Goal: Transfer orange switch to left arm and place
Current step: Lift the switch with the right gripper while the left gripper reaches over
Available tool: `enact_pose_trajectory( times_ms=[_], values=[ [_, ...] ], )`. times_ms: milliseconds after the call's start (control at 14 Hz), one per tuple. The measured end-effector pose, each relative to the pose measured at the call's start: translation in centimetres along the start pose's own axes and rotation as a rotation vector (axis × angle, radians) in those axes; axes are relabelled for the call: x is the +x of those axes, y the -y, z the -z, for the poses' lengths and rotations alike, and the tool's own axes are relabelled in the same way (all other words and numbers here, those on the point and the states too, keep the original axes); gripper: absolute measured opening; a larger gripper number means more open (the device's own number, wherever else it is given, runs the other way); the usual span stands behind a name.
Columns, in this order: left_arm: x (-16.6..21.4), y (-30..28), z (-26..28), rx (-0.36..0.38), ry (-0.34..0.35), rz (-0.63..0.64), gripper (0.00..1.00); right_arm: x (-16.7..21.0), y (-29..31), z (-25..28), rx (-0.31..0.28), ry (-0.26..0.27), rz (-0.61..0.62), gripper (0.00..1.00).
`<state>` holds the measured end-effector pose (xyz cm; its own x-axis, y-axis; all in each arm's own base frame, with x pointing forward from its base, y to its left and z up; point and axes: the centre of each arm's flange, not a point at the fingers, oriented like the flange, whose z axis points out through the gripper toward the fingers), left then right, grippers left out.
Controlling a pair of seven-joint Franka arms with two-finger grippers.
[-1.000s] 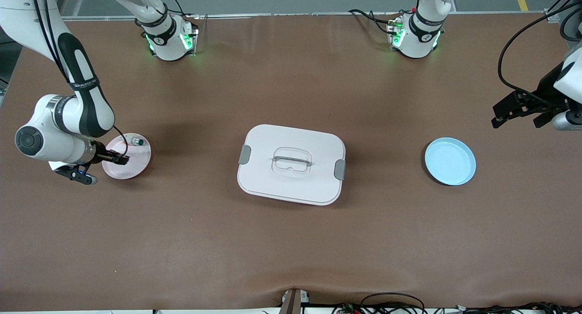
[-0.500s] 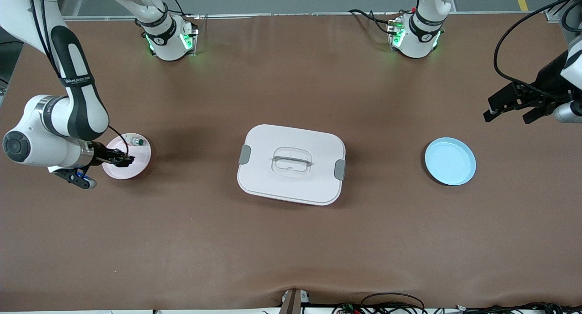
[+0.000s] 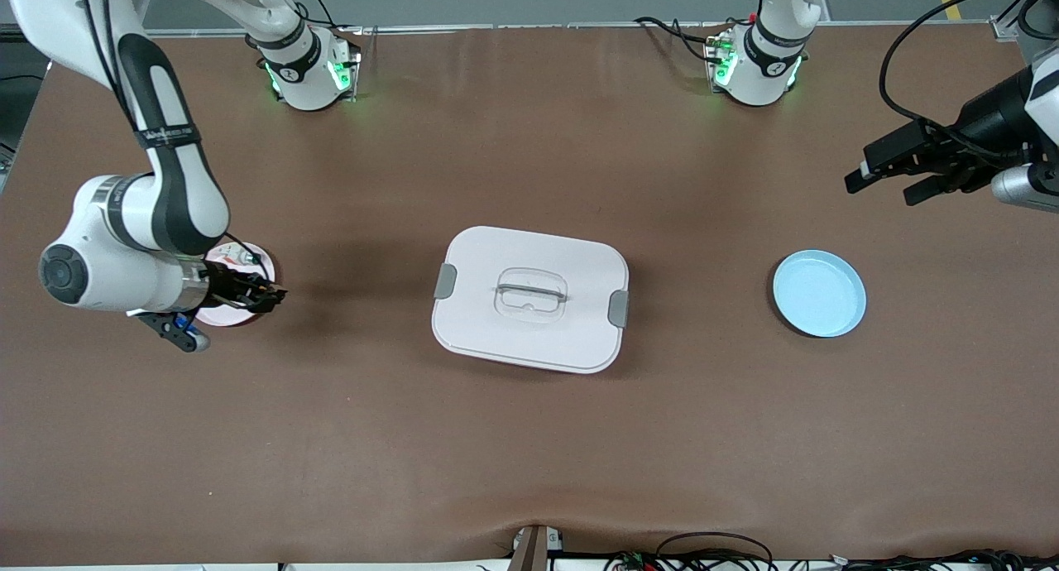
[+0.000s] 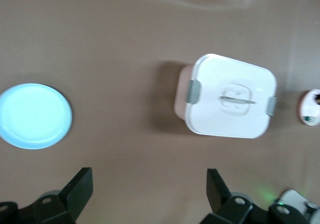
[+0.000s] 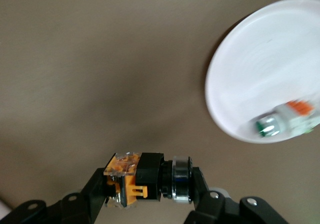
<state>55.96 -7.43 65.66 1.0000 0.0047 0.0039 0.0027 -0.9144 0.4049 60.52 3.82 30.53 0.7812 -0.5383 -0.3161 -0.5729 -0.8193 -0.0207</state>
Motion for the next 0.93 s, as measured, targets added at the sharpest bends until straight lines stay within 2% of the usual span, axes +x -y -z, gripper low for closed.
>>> enact_pose_trajectory(
  times_ms=[143,429,714,929],
  values=[
    [-0.2,-0.6,-0.1,-0.068,0.024,0.001,1.0,-1.9,3.0,0.7,0.044,0.027,-0.045,0.72],
    [-0.4,-1.8,-1.2,-0.209,0.084,0.003,1.0,-5.9,8.7,2.4,0.094,0.043,-0.158,0.72],
    [0.4,-3.9,-5.9,-0.342,0.197,0.005,1.0,-11.6,15.2,4.5,0.16,0.069,-0.263,0.72],
    [0.8,-5.7,-10.4,-0.4,0.275,0.009,1.0,-15.5,18.8,6.3,0.201,0.082,-0.329,0.72]
  ],
)
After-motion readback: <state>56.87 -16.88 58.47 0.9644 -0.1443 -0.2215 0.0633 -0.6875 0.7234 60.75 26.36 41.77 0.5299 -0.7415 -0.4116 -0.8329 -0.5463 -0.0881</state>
